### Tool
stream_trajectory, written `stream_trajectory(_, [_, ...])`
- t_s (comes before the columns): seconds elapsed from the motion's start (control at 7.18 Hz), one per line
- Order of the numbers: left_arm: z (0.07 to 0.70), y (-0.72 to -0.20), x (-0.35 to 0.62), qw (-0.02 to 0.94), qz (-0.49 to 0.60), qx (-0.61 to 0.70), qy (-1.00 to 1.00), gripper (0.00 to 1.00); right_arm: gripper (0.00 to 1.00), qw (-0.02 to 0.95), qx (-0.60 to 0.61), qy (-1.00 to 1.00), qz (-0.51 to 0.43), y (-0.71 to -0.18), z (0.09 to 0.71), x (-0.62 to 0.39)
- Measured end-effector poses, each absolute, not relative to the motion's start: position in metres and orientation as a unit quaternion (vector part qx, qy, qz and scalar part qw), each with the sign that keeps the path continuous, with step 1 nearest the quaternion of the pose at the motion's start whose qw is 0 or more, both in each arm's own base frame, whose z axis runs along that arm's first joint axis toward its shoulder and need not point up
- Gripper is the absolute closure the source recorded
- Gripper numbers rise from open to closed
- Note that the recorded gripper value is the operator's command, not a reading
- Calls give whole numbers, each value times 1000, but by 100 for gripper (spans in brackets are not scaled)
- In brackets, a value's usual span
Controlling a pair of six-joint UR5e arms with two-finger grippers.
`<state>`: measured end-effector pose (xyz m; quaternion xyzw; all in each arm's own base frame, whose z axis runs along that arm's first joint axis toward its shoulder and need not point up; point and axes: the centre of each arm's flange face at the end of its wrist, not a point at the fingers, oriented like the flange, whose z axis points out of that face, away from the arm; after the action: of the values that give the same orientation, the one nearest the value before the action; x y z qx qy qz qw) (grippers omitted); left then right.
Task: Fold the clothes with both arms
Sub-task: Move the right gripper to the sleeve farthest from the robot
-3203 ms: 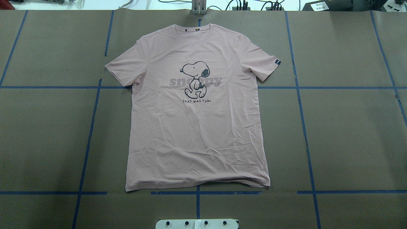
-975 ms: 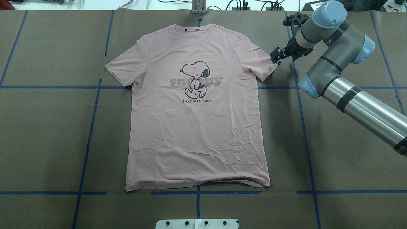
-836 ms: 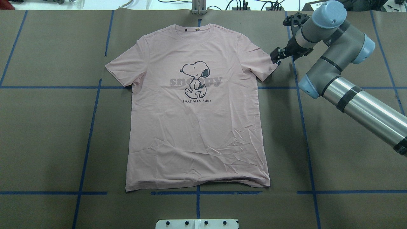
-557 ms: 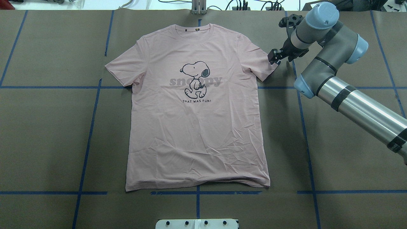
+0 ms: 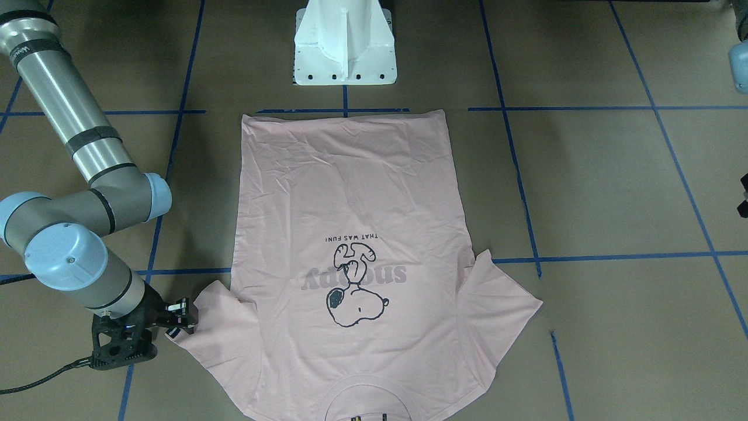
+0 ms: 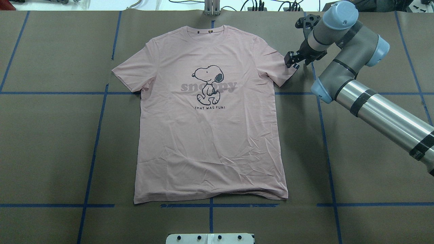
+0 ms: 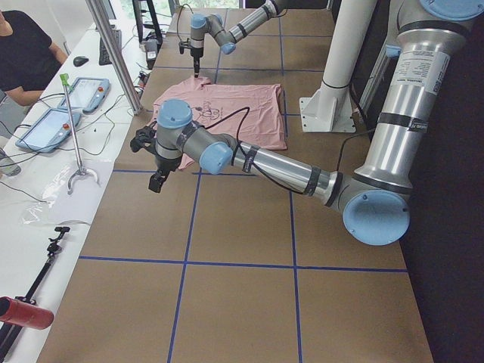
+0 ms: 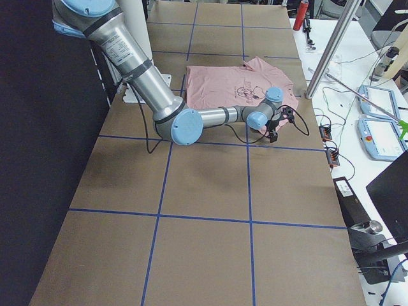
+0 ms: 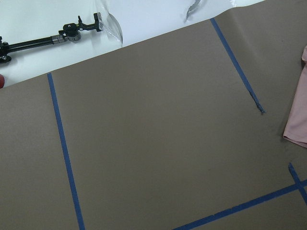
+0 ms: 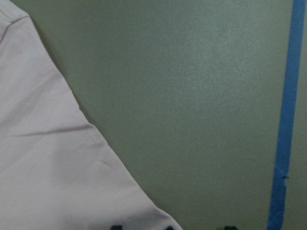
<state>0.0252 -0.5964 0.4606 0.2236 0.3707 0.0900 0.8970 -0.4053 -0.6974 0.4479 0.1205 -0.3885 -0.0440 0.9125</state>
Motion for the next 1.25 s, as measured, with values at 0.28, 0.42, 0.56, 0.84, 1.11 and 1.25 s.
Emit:
stream_trajectory(0.28, [460, -597, 25, 897, 90, 224, 371, 0, 100, 912, 121, -388, -45, -698, 446, -406])
stream_trajectory(0.42, [460, -597, 25, 897, 90, 224, 371, 0, 100, 912, 122, -389, -45, -698, 445, -407])
stream_trajectory(0.56, [460, -597, 25, 897, 90, 223, 371, 0, 100, 911, 125, -391, -46, -699, 440, -407])
stream_trajectory(0.84, [459, -598, 25, 897, 89, 223, 370, 0, 100, 903, 139, -403, -49, -699, 417, -405])
stream_trajectory(1.11, [459, -599, 26, 897, 89, 223, 370, 0, 100, 886, 159, -430, -61, -691, 377, -402])
stream_trajectory(1.25, [459, -599, 25, 897, 89, 223, 370, 0, 100, 876, 165, -448, -72, -684, 356, -402])
